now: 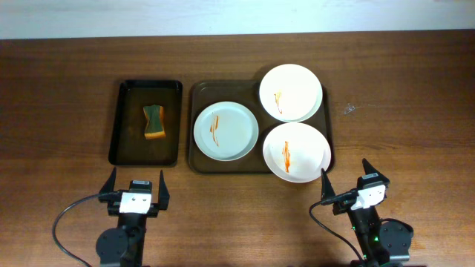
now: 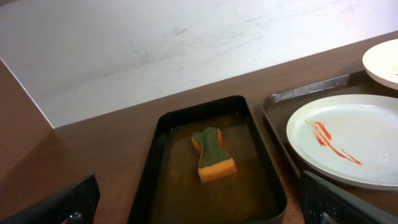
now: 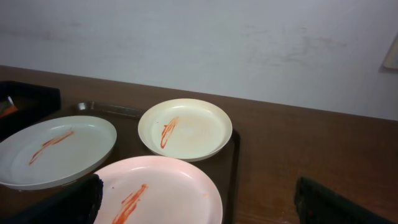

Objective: Clean dirty plates on tray and stack at the side

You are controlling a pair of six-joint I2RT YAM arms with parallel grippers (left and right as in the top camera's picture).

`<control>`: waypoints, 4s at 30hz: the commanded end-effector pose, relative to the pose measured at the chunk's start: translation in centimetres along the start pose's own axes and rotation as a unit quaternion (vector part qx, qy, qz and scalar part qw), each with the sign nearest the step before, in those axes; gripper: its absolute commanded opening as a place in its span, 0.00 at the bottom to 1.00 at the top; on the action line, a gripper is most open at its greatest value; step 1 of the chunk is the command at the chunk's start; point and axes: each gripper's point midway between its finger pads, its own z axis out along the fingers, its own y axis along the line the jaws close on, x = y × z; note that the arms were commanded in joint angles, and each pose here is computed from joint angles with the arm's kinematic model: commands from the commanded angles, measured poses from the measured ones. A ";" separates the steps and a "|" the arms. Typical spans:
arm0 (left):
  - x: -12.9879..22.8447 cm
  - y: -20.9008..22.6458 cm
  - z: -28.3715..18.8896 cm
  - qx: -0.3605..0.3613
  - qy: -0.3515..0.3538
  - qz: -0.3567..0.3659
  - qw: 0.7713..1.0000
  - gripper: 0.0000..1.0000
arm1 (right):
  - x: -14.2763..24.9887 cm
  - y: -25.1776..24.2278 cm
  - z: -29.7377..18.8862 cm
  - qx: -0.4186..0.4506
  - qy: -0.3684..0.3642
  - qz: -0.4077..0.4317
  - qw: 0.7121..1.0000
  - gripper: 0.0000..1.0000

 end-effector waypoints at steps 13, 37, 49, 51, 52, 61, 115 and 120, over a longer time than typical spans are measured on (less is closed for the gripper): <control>0.3 0.3 0.0 -0.010 0.001 0.007 1.000 1.00 | 0.2 0.4 0.0 -0.009 0.002 -0.003 1.000 0.99; 0.3 0.3 0.0 -0.010 0.001 0.007 1.000 1.00 | 0.2 0.4 0.0 -0.009 0.002 -0.003 1.000 0.98; 0.2 0.1 0.0 -0.005 0.000 0.001 1.000 1.00 | 0.5 0.1 0.0 0.000 0.007 -0.002 1.000 0.98; -1.9 -3.0 -0.4 0.091 -0.051 -0.034 0.994 1.00 | -0.9 1.2 0.0 -0.033 -0.022 -0.005 0.999 0.98; -2.7 -3.2 -0.5 0.102 -0.065 -0.055 0.991 1.00 | -1.3 1.1 0.0 -0.032 -0.029 -0.006 0.999 0.98; -11.0 -2.3 -0.3 0.161 0.020 -0.118 0.980 1.00 | -11.8 2.5 -1.5 -0.080 -0.081 -0.021 0.993 0.98; 7.5 -4.9 21.4 0.079 0.611 -0.160 0.771 0.58 | 15.0 14.5 23.1 -0.010 0.625 0.143 0.768 0.04; 10.6 -3.2 22.0 0.032 0.600 -0.105 0.793 0.50 | 14.9 14.9 23.1 -0.033 0.624 0.131 0.770 0.04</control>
